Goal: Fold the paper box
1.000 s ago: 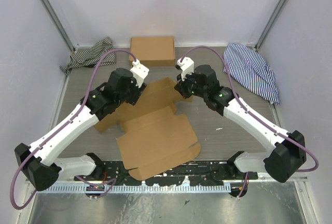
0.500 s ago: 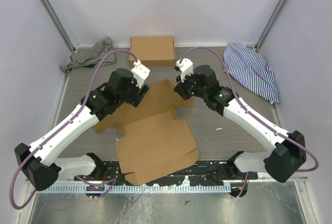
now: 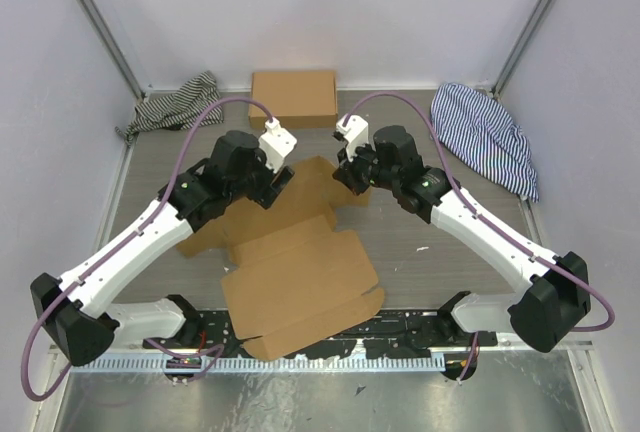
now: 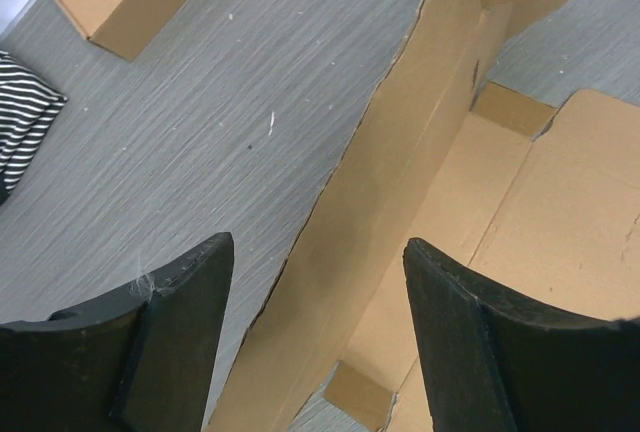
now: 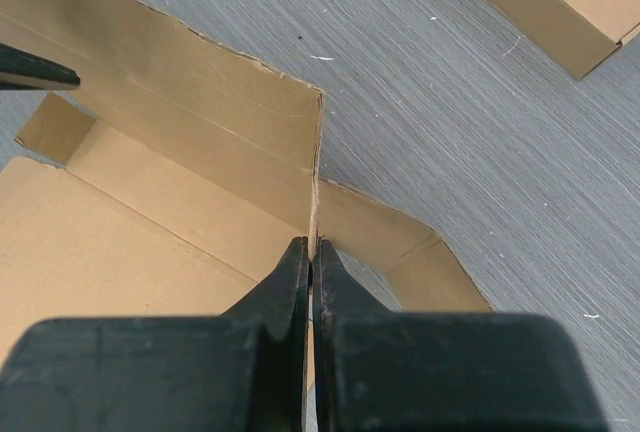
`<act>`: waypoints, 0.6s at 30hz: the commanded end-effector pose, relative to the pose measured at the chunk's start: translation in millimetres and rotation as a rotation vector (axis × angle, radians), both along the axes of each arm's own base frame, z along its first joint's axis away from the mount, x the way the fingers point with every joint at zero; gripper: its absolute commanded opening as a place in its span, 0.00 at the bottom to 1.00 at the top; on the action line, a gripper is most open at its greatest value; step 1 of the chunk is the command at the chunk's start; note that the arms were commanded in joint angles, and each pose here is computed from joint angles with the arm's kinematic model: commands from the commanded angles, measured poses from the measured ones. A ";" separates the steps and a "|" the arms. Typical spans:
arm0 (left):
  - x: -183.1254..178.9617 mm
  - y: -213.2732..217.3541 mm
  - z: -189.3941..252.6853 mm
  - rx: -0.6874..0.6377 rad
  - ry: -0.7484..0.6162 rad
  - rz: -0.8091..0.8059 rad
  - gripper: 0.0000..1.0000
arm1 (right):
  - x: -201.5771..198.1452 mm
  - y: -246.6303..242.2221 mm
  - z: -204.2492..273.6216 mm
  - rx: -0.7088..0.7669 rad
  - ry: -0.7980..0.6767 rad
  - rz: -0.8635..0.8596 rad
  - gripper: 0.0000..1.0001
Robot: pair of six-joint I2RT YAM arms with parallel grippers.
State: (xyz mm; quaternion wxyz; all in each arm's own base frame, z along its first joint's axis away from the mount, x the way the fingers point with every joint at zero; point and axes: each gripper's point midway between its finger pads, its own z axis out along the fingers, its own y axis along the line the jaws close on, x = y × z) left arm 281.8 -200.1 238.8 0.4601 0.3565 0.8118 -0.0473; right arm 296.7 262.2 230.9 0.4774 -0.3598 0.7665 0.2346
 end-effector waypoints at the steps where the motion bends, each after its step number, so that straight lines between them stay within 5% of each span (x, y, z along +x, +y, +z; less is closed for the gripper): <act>1: -5.5 -10.2 -12.1 0.003 0.042 -0.062 0.75 | -12.2 4.7 26.6 0.033 -0.062 0.078 0.01; 7: -6.5 -11.9 -21.7 0.018 0.076 -0.067 0.69 | -13.6 3.6 22.7 0.015 -0.048 0.081 0.01; 11: -8.0 -10.8 -22.9 0.023 0.086 -0.064 0.50 | -10.0 2.6 24.5 0.011 -0.040 0.059 0.04; 18: -8.2 -0.3 -16.8 0.026 0.067 -0.012 0.29 | 12.3 -12.6 45.0 0.030 -0.069 -0.120 0.32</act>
